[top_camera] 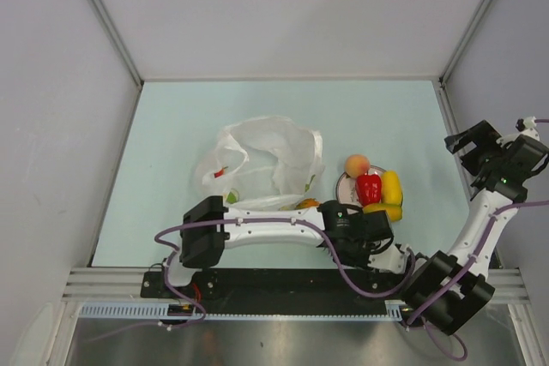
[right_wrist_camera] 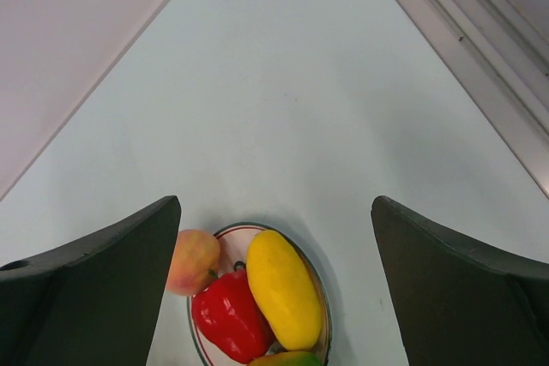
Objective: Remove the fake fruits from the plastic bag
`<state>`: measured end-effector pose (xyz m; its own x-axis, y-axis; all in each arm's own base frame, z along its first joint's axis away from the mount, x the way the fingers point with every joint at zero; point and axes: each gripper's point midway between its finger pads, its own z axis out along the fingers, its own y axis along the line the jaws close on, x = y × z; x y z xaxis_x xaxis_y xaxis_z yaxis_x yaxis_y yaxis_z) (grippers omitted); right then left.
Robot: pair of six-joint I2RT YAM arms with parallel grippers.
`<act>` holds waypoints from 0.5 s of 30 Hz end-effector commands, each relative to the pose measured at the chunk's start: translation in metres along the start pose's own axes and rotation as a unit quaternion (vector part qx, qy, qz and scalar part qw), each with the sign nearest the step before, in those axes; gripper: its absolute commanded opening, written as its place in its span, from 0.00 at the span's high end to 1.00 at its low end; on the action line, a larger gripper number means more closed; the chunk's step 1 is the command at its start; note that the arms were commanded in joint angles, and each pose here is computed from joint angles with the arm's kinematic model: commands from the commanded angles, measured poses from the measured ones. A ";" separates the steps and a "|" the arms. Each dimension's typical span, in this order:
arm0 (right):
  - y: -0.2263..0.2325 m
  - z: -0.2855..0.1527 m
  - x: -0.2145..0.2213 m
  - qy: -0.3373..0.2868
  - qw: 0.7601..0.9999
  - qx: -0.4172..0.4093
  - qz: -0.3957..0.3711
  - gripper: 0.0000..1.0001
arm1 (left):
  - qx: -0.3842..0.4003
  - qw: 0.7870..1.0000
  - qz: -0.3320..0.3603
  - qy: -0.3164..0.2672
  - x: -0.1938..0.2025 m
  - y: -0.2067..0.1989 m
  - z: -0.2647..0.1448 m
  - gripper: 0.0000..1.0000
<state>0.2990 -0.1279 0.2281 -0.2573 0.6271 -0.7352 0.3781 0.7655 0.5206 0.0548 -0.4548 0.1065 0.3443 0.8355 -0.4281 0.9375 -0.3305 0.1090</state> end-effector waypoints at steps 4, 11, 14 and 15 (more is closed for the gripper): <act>0.014 -0.010 -0.003 0.000 1.000 -0.026 0.001 0.02 | -0.054 0.996 -0.063 0.021 0.024 0.046 0.003 0.56; 0.011 -0.012 -0.010 -0.010 0.999 -0.024 0.022 0.02 | -0.014 0.993 -0.108 0.041 0.052 0.054 0.004 0.60; 0.012 -0.010 -0.013 -0.013 0.999 -0.029 0.028 0.02 | 0.007 0.994 -0.105 0.041 0.055 0.044 0.004 0.62; 0.012 -0.009 -0.015 -0.017 0.999 -0.031 0.032 0.02 | 0.008 0.994 -0.104 0.037 0.054 0.044 0.003 0.62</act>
<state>0.2937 -0.1253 0.2306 -0.2472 0.6656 -0.7042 0.3736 0.7360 0.5645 0.1320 -0.4282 0.0792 0.1413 0.9247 -0.3534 0.9898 -0.1252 0.0681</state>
